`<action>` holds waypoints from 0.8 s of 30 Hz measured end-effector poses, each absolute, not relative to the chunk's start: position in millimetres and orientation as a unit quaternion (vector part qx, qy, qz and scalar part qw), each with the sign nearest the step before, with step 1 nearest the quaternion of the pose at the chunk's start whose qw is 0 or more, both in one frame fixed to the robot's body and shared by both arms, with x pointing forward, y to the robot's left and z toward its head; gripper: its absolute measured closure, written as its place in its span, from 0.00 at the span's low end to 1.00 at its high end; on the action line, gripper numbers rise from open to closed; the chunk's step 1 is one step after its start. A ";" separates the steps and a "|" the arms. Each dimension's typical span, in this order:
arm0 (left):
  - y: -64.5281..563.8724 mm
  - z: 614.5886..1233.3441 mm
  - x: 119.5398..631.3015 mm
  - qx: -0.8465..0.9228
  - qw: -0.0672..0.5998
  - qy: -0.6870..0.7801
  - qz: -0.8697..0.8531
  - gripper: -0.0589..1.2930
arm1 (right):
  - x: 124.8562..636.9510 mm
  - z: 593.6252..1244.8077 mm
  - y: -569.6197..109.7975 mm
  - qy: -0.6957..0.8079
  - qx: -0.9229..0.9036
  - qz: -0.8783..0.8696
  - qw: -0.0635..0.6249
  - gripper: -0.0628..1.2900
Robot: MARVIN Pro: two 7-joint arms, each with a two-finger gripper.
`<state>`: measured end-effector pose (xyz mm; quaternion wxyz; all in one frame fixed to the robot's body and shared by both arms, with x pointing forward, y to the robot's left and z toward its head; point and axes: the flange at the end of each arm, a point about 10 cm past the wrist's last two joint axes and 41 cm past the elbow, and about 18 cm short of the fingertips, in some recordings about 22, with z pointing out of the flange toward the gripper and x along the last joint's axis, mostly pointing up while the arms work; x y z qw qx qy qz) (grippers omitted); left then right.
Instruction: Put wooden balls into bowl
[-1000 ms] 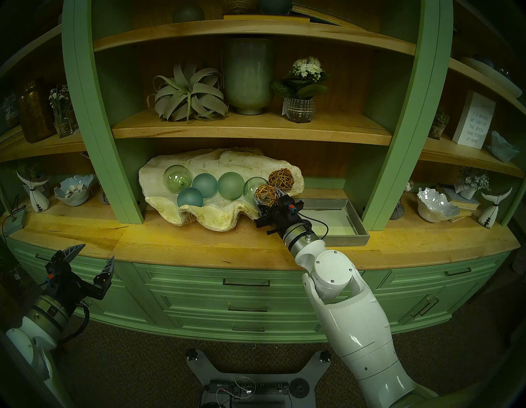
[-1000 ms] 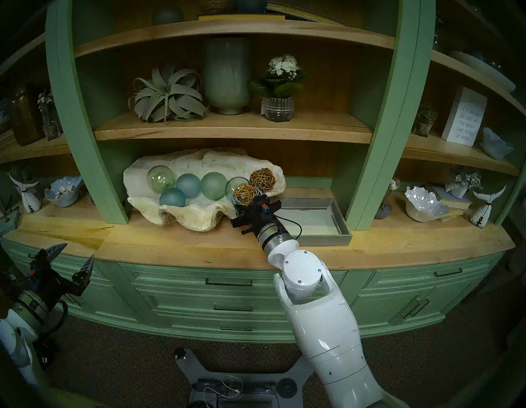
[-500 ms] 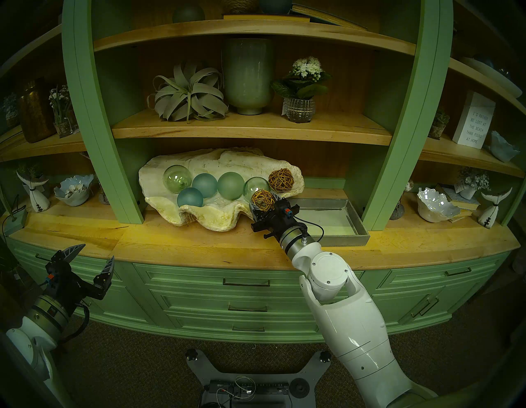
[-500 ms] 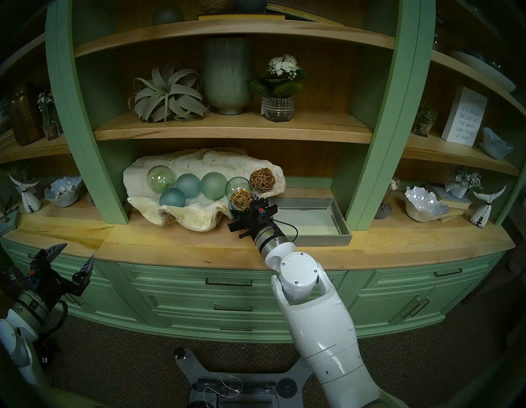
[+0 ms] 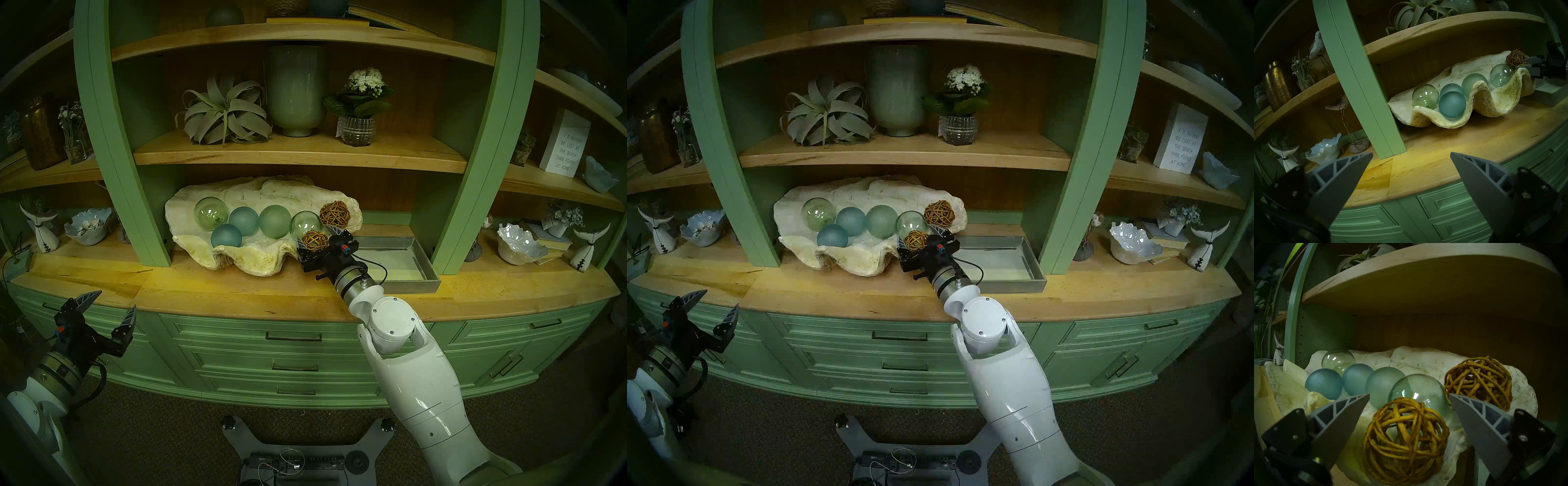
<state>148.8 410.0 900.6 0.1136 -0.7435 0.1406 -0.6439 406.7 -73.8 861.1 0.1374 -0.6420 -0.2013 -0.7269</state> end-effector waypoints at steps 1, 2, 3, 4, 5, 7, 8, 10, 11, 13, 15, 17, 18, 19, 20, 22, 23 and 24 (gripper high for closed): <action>410.0 900.6 148.8 -0.743 0.114 0.141 -0.644 0.04 | 406.5 862.1 -73.6 -0.201 -0.641 -0.728 0.138 0.13; 410.0 900.6 148.8 -0.743 0.114 0.141 -0.644 0.04 | 406.4 862.9 -73.5 -0.201 -0.640 -0.728 0.138 0.12; 410.0 900.6 148.8 -0.743 0.114 0.141 -0.644 0.04 | 406.1 864.5 -73.3 -0.201 -0.639 -0.730 0.139 0.10; 410.0 900.6 148.8 -0.743 0.114 0.141 -0.644 0.04 | 405.8 866.3 -73.2 -0.201 -0.637 -0.731 0.139 0.09; 410.0 900.6 148.8 -0.743 0.114 0.141 -0.644 0.04 | 405.3 869.5 -73.0 -0.201 -0.633 -0.734 0.140 0.08; 410.0 900.6 148.8 -0.743 0.114 0.141 -0.644 0.04 | 404.4 874.2 -72.9 -0.201 -0.628 -0.738 0.141 0.08; 410.1 900.6 148.8 -0.744 0.114 0.141 -0.644 0.04 | 403.8 878.1 -73.1 -0.200 -0.624 -0.742 0.142 0.08; 410.1 900.5 148.7 -0.744 0.114 0.140 -0.644 0.04 | 402.9 885.6 -74.1 -0.198 -0.616 -0.749 0.142 0.07; 410.1 900.5 148.8 -0.744 0.114 0.140 -0.644 0.04 | 402.5 889.4 -75.0 -0.197 -0.612 -0.752 0.142 0.07; 410.1 900.5 148.8 -0.744 0.114 0.140 -0.644 0.04 | 401.2 896.9 -77.1 -0.194 -0.605 -0.759 0.141 0.07; 410.1 900.5 148.8 -0.744 0.114 0.140 -0.644 0.04 | 400.1 903.2 -79.6 -0.189 -0.599 -0.766 0.138 0.07; 410.1 900.5 148.8 -0.744 0.114 0.141 -0.644 0.04 | 398.2 910.3 -83.9 -0.182 -0.593 -0.773 0.134 0.07; 410.1 900.5 148.8 -0.744 0.114 0.141 -0.644 0.04 | 397.3 912.7 -85.9 -0.178 -0.591 -0.776 0.132 0.07; 410.1 900.5 148.8 -0.744 0.113 0.141 -0.644 0.04 | 396.2 914.9 -88.2 -0.174 -0.590 -0.778 0.130 0.07; 410.1 900.5 148.8 -0.744 0.113 0.141 -0.644 0.04 | 394.9 916.8 -90.6 -0.170 -0.588 -0.780 0.128 0.07; 410.1 900.5 148.8 -0.744 0.113 0.141 -0.644 0.04 | 391.7 920.0 -96.5 -0.160 -0.587 -0.784 0.123 0.07; 410.1 900.5 148.8 -0.744 0.113 0.141 -0.644 0.04 | 390.0 921.1 -99.6 -0.154 -0.587 -0.786 0.120 0.07; 410.1 900.5 148.8 -0.744 0.113 0.141 -0.644 0.04 | 388.2 922.1 -103.7 -0.147 -0.587 -0.787 0.116 0.07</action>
